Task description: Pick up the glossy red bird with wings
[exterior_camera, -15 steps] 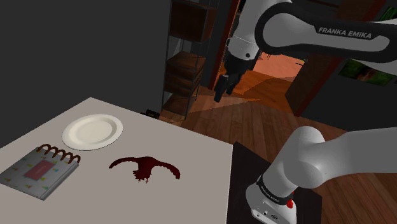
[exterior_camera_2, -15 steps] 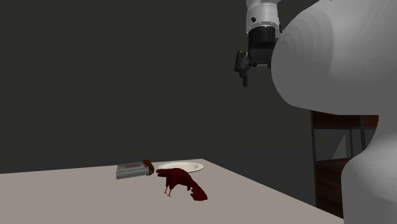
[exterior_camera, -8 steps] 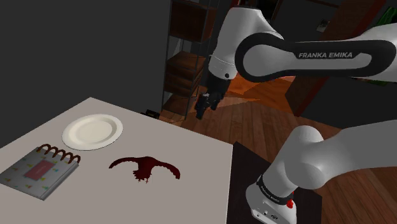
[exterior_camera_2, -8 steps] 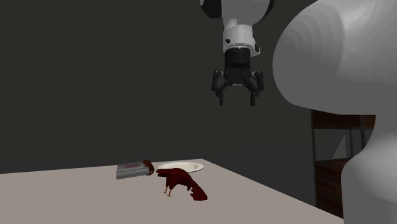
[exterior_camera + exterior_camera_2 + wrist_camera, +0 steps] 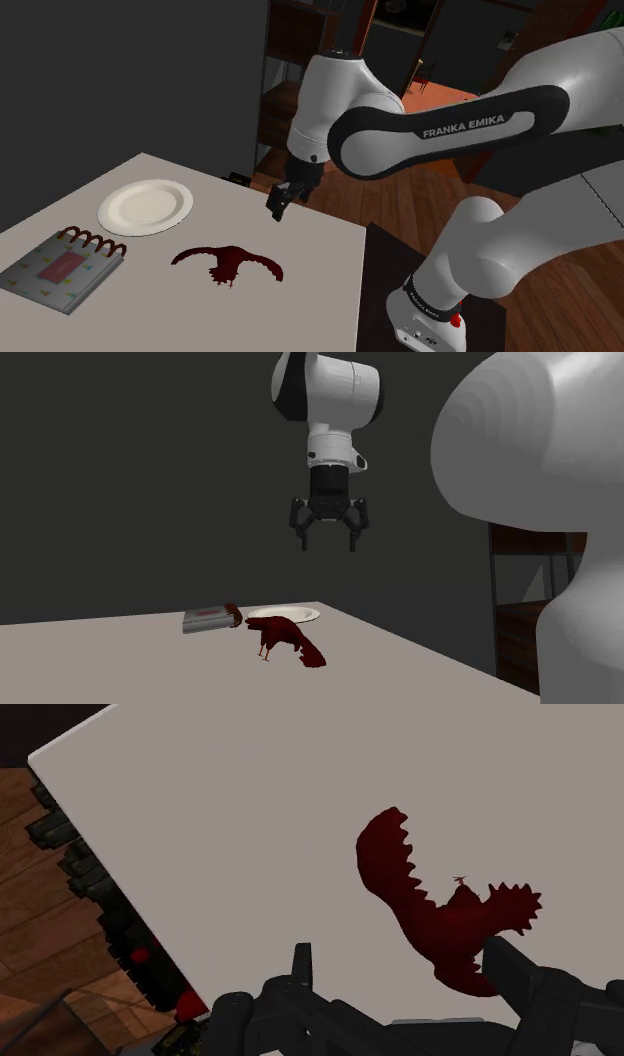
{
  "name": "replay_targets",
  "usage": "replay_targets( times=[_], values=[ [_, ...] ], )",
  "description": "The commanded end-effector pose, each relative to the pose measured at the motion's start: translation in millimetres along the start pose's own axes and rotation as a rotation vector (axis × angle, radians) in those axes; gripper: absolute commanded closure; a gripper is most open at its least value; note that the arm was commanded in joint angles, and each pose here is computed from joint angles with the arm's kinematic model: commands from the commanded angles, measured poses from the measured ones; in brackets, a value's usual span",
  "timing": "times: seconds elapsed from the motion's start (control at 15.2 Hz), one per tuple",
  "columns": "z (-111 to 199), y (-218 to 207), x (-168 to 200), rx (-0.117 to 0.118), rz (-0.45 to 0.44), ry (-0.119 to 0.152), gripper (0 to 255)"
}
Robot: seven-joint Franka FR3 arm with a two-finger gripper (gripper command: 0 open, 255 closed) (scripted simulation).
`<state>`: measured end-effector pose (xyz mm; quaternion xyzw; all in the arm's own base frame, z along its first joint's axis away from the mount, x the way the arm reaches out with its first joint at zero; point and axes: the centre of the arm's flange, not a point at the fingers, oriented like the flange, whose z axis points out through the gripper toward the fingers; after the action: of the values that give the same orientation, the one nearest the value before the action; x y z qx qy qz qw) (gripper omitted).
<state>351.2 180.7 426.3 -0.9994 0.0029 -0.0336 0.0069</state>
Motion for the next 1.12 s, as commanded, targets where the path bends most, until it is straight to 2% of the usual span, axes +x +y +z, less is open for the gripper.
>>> replay_targets(
  times=[0.0, 0.79, 1.06],
  values=[
    [16, -22, 2, 0.001, 0.001, 0.003, 0],
    [111, -147, 20, 0.001, 0.005, 0.017, 0],
    [133, -146, 19, 0.001, 0.005, 0.017, 0]
  ],
)
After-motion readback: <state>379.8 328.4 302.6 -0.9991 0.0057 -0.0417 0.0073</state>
